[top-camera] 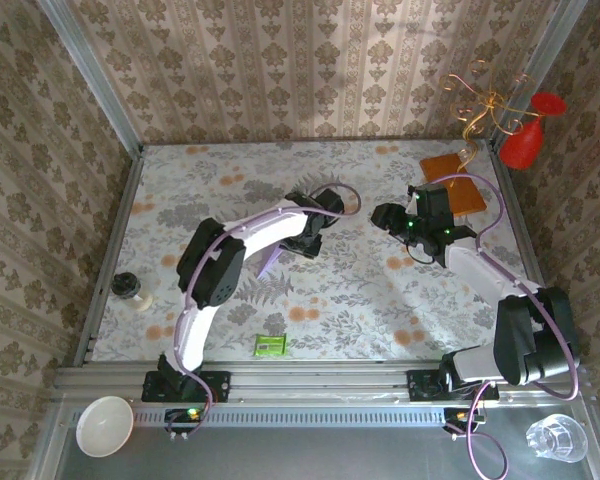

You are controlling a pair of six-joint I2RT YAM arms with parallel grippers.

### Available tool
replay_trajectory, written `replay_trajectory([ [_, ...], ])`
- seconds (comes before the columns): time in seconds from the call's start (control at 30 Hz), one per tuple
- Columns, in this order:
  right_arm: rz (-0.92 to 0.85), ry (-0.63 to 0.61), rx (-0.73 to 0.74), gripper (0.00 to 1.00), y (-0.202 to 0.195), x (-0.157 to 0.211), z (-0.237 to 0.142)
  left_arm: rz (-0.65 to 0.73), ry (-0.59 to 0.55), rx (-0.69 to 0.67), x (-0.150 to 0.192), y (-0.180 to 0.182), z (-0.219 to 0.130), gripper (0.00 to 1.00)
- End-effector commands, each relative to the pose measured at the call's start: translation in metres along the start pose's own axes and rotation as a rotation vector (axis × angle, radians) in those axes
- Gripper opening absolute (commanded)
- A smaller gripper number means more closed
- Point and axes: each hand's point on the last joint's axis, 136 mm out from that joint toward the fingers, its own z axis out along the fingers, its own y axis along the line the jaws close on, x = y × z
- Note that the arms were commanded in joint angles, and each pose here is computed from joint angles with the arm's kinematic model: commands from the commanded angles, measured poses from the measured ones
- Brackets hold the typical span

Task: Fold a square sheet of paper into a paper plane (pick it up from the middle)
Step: Turn over the paper at the center of the table, then fold the wing for the fifth time at the center of the table.

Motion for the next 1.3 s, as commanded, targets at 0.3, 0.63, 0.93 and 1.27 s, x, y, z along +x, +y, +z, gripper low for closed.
replay_trajectory([
  [0.3, 0.056, 0.096, -0.056, 0.61, 0.008, 0.011, 0.016, -0.287, -0.134, 0.693, -0.024, -0.017, -0.096, 0.62],
  [0.63, 0.068, 0.18, -0.092, 0.62, 0.019, 0.04, 0.043, -0.463, -0.052, 0.679, 0.008, 0.027, -0.036, 0.64],
  [0.93, 0.067, 0.244, -0.098, 0.61, 0.031, 0.062, 0.062, -0.528, -0.022, 0.632, -0.008, 0.044, 0.006, 0.62],
  [1.27, 0.111, 0.295, -0.094, 0.6, 0.038, 0.084, 0.073, -0.555, 0.043, 0.635, 0.009, 0.036, 0.027, 0.6],
])
